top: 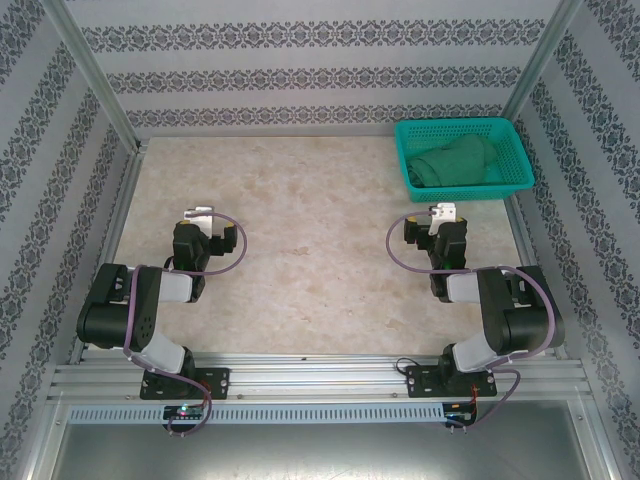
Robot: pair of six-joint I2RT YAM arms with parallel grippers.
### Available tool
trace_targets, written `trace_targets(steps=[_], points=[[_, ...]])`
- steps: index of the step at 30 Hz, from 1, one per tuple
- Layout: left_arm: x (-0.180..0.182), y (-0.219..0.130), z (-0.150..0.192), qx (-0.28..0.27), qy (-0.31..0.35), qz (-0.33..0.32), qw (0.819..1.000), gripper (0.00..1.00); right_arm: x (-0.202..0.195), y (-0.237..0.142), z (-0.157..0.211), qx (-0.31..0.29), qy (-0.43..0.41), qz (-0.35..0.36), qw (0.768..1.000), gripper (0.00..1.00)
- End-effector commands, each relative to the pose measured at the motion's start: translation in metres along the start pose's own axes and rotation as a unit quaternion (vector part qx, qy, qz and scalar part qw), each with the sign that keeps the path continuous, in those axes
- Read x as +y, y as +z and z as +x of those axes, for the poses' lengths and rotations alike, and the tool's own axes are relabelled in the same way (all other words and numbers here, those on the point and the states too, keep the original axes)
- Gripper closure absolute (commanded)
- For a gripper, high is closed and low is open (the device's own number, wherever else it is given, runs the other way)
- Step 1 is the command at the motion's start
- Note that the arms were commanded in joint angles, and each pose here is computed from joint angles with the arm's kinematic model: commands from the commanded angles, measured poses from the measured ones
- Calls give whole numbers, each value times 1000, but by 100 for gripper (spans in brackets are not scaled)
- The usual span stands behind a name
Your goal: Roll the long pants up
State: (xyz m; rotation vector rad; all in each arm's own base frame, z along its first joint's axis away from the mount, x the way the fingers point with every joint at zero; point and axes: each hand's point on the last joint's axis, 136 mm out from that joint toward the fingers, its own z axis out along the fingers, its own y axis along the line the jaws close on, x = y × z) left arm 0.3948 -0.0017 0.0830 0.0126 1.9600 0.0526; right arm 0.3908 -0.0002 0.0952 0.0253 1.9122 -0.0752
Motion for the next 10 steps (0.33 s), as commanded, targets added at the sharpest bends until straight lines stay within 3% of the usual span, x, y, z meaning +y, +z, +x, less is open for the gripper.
trace_targets(steps=[1,10], points=[[6,3,-1,4,-8,-9,1000,0,2,1,-12,-15,11,-10,1000,2],[7,3,-1,4,-8,-9,1000,0,3,2,-12,-12,17,-21,1000,2]])
